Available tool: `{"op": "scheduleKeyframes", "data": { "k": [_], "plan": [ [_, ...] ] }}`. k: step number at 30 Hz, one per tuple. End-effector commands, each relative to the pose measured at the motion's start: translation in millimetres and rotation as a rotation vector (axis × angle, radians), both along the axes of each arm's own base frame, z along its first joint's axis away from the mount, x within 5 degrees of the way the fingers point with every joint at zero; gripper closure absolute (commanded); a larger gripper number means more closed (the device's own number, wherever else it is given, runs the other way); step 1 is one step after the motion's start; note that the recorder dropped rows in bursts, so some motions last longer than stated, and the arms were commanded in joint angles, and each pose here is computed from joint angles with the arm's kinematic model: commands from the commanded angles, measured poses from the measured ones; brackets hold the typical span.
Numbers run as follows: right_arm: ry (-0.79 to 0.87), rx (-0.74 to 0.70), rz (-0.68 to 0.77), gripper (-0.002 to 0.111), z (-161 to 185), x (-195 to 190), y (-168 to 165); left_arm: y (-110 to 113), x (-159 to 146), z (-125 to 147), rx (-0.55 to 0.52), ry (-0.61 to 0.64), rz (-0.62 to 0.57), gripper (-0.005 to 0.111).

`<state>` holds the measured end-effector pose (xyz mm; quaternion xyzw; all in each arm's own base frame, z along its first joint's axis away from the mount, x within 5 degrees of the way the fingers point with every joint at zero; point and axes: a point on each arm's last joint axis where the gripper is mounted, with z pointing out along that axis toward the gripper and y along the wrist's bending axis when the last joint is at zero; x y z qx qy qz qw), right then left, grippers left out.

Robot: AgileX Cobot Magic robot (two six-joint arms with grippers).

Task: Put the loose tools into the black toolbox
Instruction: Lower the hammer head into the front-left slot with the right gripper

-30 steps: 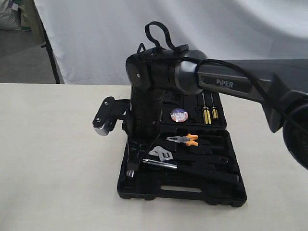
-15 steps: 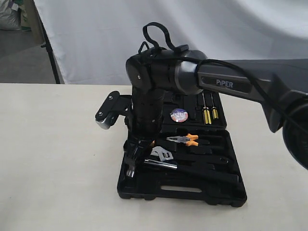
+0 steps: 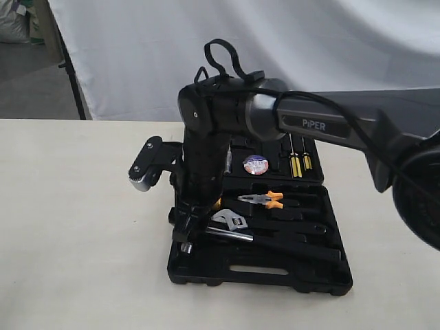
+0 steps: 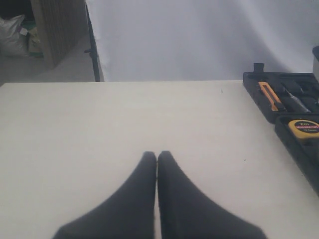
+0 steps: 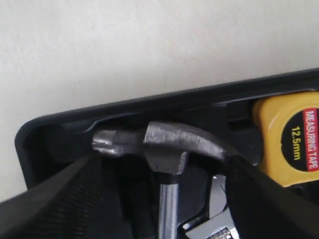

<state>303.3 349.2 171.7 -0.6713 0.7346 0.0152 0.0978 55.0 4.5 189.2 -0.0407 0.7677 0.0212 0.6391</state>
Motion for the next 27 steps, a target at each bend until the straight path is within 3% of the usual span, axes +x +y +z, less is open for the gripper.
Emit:
{"op": "scheduleKeyframes", "data": {
  "k": [1, 4, 7, 15, 22, 27],
  "plan": [
    [-0.007, -0.055, 0.023, 0.042, -19.5, 6.0, -2.0, 0.0, -0.2, -0.5, -0.011, -0.001, 0.003, 0.106],
    [-0.011, -0.053, 0.024, 0.043, -24.9, 7.3, -0.8, 0.0, -0.2, -0.5, -0.011, -0.001, 0.003, 0.106],
    [-0.003, -0.059, 0.023, 0.054, -25.3, 6.7, -1.3, 0.0, -0.2, -0.5, -0.011, -0.001, 0.003, 0.106],
    [0.101, -0.113, 0.097, 0.106, -25.3, -8.1, -2.1, 0.0, -0.2, -0.5, -0.011, -0.001, 0.003, 0.106],
    [0.047, -0.064, 0.111, 0.108, 4.8, -14.3, 0.6, 0.1, -0.2, -0.5, -0.006, -0.001, 0.003, 0.106],
    [-0.04, -0.122, -0.017, 0.108, 10.7, -5.3, -7.8, 0.1, -0.2, -0.5, -0.006, -0.001, 0.003, 0.106]
  ]
}}
